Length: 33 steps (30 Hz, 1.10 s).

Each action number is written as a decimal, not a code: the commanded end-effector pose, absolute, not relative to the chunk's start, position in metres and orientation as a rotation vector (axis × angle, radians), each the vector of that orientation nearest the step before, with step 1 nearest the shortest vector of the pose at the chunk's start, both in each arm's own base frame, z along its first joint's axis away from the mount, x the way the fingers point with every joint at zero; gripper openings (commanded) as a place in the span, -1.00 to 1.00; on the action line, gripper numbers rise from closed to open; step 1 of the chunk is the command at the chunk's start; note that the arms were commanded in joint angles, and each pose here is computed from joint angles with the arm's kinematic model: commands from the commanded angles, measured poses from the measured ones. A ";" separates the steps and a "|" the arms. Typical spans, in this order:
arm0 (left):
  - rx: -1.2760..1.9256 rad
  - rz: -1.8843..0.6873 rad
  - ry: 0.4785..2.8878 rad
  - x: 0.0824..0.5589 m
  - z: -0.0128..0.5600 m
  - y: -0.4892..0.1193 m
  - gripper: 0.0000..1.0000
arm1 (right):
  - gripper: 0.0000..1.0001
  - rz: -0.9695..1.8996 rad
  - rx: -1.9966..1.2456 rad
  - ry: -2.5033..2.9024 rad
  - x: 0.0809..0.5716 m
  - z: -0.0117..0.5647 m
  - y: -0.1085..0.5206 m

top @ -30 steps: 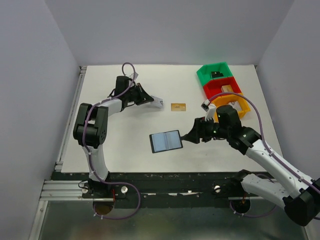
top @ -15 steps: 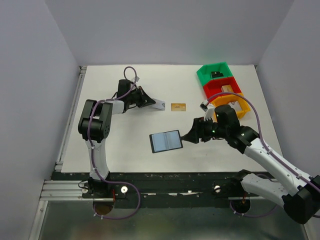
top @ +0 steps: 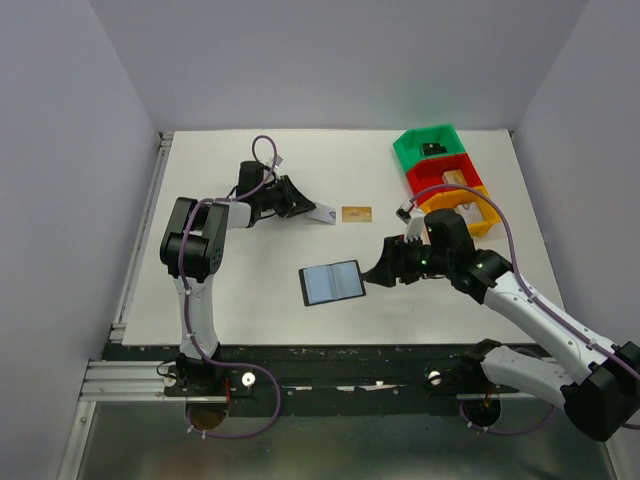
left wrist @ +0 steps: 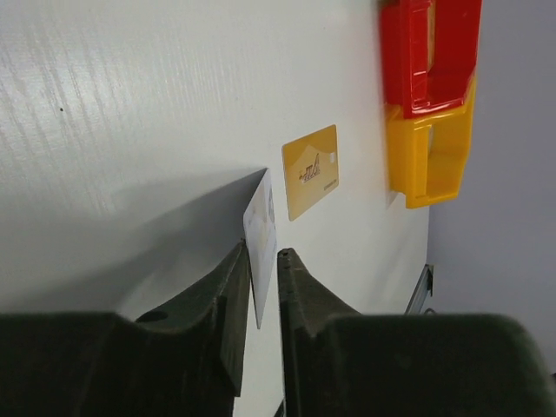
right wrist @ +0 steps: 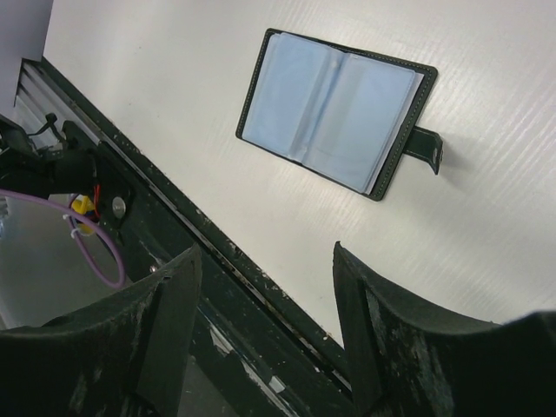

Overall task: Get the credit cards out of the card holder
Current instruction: Place the credit card at the center of the board.

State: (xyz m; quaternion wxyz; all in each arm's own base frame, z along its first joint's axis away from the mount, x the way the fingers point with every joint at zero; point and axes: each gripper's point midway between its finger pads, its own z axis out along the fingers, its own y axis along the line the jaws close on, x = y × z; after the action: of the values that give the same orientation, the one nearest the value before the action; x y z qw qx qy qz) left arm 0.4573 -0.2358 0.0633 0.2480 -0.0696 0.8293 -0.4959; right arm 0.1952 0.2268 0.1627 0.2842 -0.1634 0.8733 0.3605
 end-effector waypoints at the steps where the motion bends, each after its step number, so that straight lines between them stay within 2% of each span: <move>1: -0.102 -1.378 2.236 0.461 0.076 -0.242 -0.29 | 0.38 0.974 -0.467 2.333 0.195 0.167 0.229; 10: -0.113 -1.291 2.254 0.465 0.082 -0.217 0.04 | 0.38 0.950 -0.461 2.338 0.195 0.166 0.225; 20: -0.218 -1.154 2.272 0.456 0.082 -0.172 0.19 | 0.38 0.845 -0.400 2.367 0.206 0.160 0.216; 24: -0.338 -0.948 2.232 0.452 0.097 -0.138 0.21 | 0.39 0.709 -0.302 2.358 0.221 0.158 0.201; 28: -0.412 -0.723 2.163 0.434 0.123 -0.116 0.31 | 0.49 0.676 -0.295 2.356 0.231 0.158 0.201; 32: -0.488 -0.627 2.093 0.403 0.147 -0.107 0.52 | 0.52 0.656 -0.287 2.422 0.239 0.144 0.206; 33: -0.572 -0.630 2.057 0.393 0.153 -0.101 0.82 | 0.52 0.648 -0.285 2.429 0.241 0.141 0.207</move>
State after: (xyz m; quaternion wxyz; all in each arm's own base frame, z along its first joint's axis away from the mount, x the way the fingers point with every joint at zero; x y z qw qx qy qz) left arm 0.4180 -0.1291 0.1400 0.4009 -0.1468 0.8467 -0.3176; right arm 0.2283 0.2094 0.1487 0.3062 -0.1211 0.9041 0.2722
